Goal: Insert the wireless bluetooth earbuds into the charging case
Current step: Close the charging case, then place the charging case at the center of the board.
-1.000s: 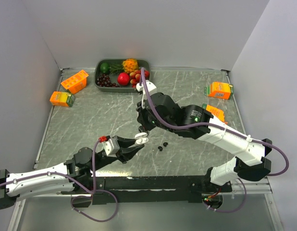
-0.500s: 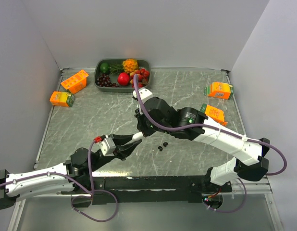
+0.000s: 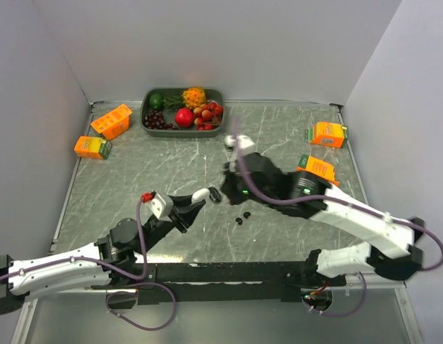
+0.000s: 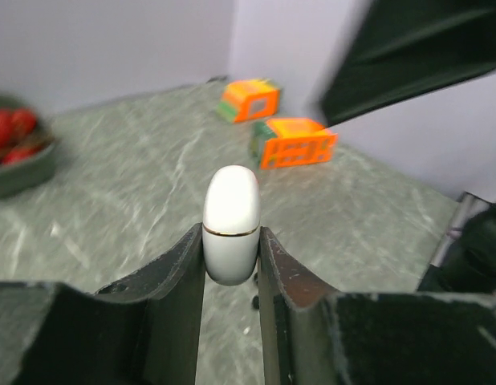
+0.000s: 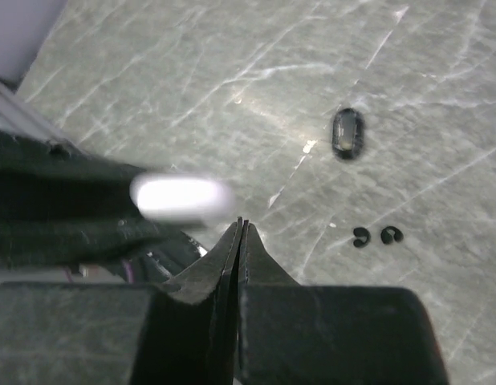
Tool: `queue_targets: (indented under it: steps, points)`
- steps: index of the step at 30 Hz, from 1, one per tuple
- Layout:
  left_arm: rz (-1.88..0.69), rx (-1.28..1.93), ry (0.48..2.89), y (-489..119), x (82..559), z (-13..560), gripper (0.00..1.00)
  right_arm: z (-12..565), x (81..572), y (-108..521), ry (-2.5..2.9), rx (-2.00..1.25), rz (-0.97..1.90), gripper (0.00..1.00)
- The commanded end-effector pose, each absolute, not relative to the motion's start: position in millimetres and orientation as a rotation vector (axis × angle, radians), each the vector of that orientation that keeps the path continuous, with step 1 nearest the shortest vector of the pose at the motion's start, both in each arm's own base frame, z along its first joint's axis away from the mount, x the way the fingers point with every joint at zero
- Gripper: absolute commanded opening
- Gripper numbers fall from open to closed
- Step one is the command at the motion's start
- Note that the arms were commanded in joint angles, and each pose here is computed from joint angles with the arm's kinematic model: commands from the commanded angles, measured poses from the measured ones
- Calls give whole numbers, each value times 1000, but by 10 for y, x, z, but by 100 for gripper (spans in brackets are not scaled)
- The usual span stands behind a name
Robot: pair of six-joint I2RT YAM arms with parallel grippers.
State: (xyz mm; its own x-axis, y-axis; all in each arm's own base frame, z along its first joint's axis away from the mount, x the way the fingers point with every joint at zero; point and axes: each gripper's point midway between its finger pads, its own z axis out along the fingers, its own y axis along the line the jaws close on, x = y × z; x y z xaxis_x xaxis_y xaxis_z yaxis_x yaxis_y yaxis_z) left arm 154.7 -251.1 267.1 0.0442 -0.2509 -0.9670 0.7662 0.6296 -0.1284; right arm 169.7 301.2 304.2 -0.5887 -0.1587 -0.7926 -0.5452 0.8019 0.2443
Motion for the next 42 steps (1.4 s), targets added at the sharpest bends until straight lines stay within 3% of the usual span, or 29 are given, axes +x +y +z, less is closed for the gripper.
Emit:
queue_targets:
  steps: [1, 9, 13, 22, 27, 38, 42]
  points:
    - [-779, 230, 1575, -2229, 1886, 2245, 1, 3157, 1790, 2573, 2111, -269, 745, 3]
    - [-875, -112, 2010, -2038, 2639, 1482, 1, 2614, 1730, 2582, 2203, -300, 749, 3]
    - [-1087, -100, 2066, -2125, 2920, 1426, 1, 2492, 1738, 2602, 2220, -339, 724, 3]
    - [-1145, -110, 2177, -2032, 3682, 1092, 1, 2344, 1758, 2697, 2226, -400, 738, 3]
    - [-1126, -135, 2265, -1987, 3871, 838, 1, 2357, 1782, 2687, 2214, -414, 734, 4]
    - [-1025, -275, 2480, -1793, 3745, 152, 26, 2390, 1812, 2636, 2208, -419, 719, 11]
    - [-976, -315, 2522, -1707, 3684, 84, 32, 2403, 1815, 2605, 2206, -411, 715, 20]
